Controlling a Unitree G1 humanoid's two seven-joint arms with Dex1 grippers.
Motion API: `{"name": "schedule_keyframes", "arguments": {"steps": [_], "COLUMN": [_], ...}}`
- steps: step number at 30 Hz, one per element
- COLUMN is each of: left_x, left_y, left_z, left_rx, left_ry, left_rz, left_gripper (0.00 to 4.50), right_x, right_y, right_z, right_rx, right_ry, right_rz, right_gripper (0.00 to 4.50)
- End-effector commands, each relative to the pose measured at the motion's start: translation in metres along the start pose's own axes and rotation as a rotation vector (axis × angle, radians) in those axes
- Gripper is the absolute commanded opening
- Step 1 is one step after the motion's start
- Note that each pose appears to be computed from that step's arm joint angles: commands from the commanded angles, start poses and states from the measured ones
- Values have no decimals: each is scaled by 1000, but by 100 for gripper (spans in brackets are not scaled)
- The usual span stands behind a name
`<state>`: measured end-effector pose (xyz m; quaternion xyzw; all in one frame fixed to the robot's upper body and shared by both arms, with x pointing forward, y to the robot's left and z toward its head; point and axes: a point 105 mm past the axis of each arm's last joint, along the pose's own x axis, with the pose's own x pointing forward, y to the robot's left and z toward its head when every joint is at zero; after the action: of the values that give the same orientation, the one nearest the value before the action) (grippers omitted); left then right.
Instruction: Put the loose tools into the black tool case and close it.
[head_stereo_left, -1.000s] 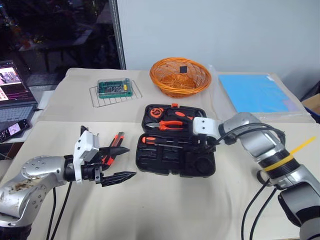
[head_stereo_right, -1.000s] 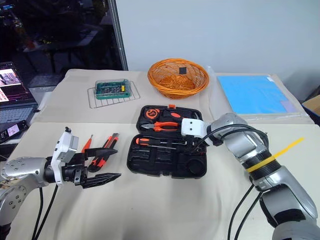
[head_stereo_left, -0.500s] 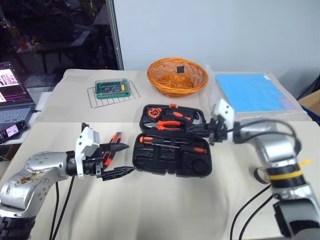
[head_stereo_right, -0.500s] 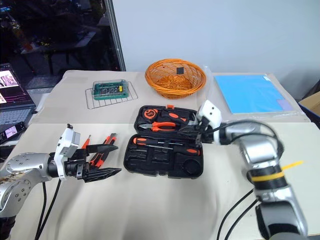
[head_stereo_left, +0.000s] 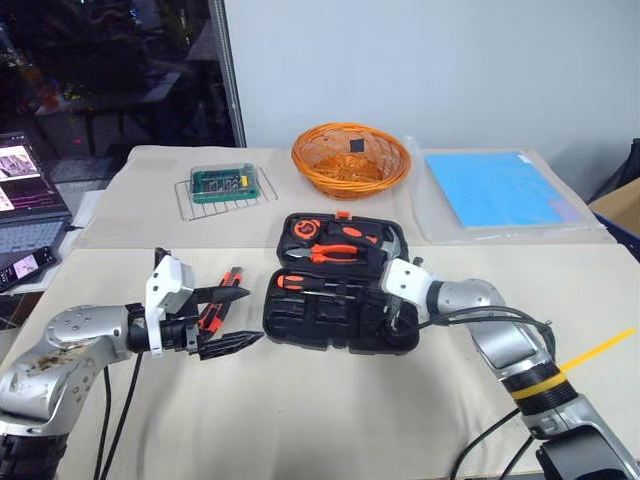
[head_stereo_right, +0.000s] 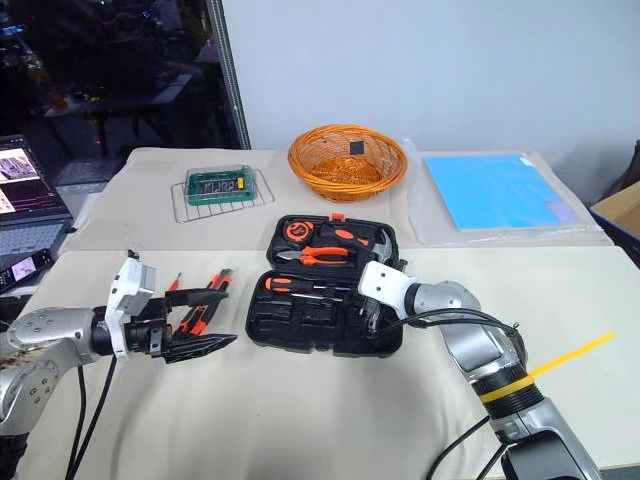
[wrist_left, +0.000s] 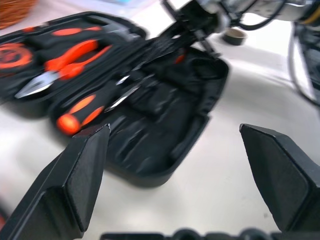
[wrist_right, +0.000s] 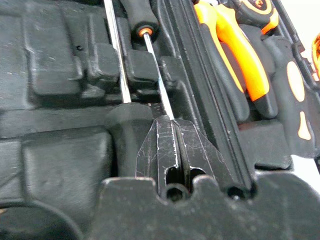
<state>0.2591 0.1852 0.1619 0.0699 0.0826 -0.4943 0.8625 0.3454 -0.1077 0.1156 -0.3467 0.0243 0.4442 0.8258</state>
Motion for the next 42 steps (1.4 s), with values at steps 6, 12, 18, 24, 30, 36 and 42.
{"name": "schedule_keyframes", "arguments": {"steps": [6, 12, 18, 24, 30, 36, 42], "left_x": [-45, -55, -61, -51, -48, -1, 58], "left_y": [73, 78, 72, 64, 61, 14, 7], "left_z": [-7, -34, -67, -79, -38, 31, 33], "left_rx": [-143, -239, -290, -297, -157, 146, 413], "left_ry": [2, 197, 347, 358, 139, 139, 258], "left_rz": [638, 809, 878, 845, 685, 37, -267], "left_gripper": [442, 442, 392, 197, 51, 51, 51], "right_x": [-75, -100, -105, -106, -109, -121, -129], "right_y": [4, 31, 39, 32, 28, 20, 25], "right_z": [82, 90, 74, 75, 93, 96, 92], "right_rx": [220, 220, 239, 243, 201, 201, 208], "right_ry": [-415, -396, -305, -302, -375, -399, -352], "right_rz": [133, 287, 310, 284, 256, 179, 111], "right_gripper": [103, 307, 450, 450, 450, 450, 450]}}
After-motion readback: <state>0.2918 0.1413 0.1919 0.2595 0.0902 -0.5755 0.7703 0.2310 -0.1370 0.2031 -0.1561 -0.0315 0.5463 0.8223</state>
